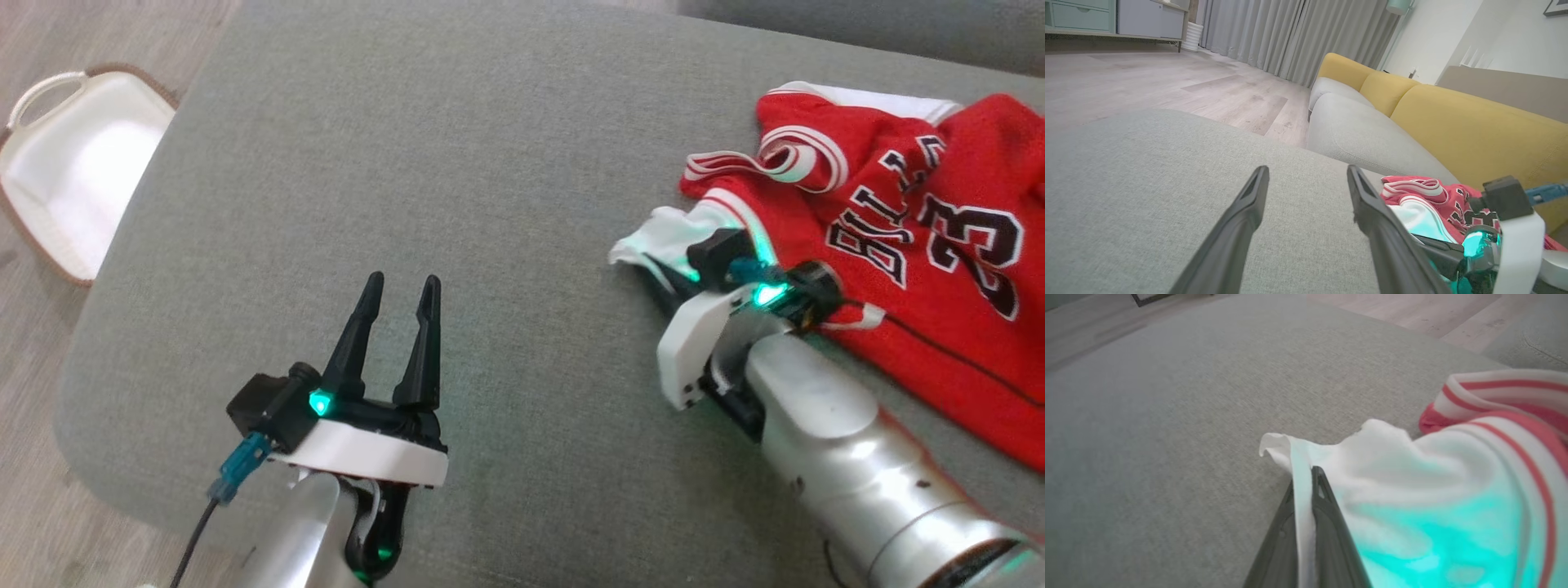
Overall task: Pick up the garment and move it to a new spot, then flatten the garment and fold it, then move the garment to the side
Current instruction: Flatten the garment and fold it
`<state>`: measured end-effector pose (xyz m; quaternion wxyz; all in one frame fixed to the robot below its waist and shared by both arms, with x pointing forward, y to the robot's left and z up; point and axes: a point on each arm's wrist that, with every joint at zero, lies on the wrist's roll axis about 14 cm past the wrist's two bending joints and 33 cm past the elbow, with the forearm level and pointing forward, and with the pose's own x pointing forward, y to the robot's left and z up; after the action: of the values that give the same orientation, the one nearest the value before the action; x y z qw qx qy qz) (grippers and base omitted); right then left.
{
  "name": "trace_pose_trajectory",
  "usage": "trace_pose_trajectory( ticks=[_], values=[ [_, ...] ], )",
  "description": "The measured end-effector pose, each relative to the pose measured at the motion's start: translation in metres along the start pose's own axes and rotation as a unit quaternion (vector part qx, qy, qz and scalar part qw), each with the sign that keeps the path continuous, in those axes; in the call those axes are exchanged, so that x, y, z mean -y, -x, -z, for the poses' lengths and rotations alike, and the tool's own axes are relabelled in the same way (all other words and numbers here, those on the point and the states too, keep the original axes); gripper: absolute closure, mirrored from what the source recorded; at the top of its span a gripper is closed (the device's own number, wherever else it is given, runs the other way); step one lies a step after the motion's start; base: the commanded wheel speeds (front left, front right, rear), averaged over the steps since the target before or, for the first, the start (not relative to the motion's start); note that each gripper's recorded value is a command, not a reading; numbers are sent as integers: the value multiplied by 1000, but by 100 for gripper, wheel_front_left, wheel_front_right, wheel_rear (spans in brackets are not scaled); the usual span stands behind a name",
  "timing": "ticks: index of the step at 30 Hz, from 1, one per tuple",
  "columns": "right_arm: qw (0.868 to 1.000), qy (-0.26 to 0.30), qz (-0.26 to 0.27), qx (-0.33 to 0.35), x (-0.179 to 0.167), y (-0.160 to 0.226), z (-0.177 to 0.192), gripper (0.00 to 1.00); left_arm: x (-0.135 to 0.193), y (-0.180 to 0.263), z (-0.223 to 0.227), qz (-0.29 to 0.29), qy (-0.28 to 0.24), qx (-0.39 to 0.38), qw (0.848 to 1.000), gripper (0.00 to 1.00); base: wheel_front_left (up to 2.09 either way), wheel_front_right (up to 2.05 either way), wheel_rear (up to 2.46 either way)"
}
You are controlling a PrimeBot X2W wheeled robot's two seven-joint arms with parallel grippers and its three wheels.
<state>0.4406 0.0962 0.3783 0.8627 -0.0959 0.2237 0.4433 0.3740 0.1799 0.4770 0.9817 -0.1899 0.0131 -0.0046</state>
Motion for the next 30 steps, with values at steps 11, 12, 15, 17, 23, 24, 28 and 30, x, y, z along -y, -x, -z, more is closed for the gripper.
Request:
trace_pose_trajectory(
  ticks=[11, 12, 15, 17, 23, 24, 28, 30],
  values=[
    [992, -16, -120, 32, -91, 22, -19, 23, 13, -6, -9, 22, -4, 14, 1000, 0, 0, 0, 0],
    [992, -11, -125, 26, -94, 25, -15, 0, 14, -6, -10, 24, -4, 16, 1000, 0, 0, 0, 0],
    [992, -6, -128, 17, -95, 32, -8, 0, 17, -8, -10, 30, -6, 17, 999, 0, 0, 0, 0],
    [991, -9, -128, 23, -96, 37, -8, 0, 21, -9, -10, 36, -9, 17, 999, 0, 0, 0, 0],
    [991, -33, -102, 77, -75, 56, -27, 0, 28, -12, -8, 46, -11, 17, 999, 0, 0, 0, 0],
    [991, -37, -90, 92, -67, 61, -33, 0, 30, -13, -8, 49, -11, 17, 999, 0, 0, 0, 0],
    [988, -49, -36, 140, -28, 85, -53, 0, 40, -14, -6, 65, -11, 16, 998, 0, 0, 0, 0],
    [986, -56, 1, 159, -3, 101, -58, 0, 46, -15, -7, 73, -9, 18, 997, 0, 0, 0, 0]
  ],
)
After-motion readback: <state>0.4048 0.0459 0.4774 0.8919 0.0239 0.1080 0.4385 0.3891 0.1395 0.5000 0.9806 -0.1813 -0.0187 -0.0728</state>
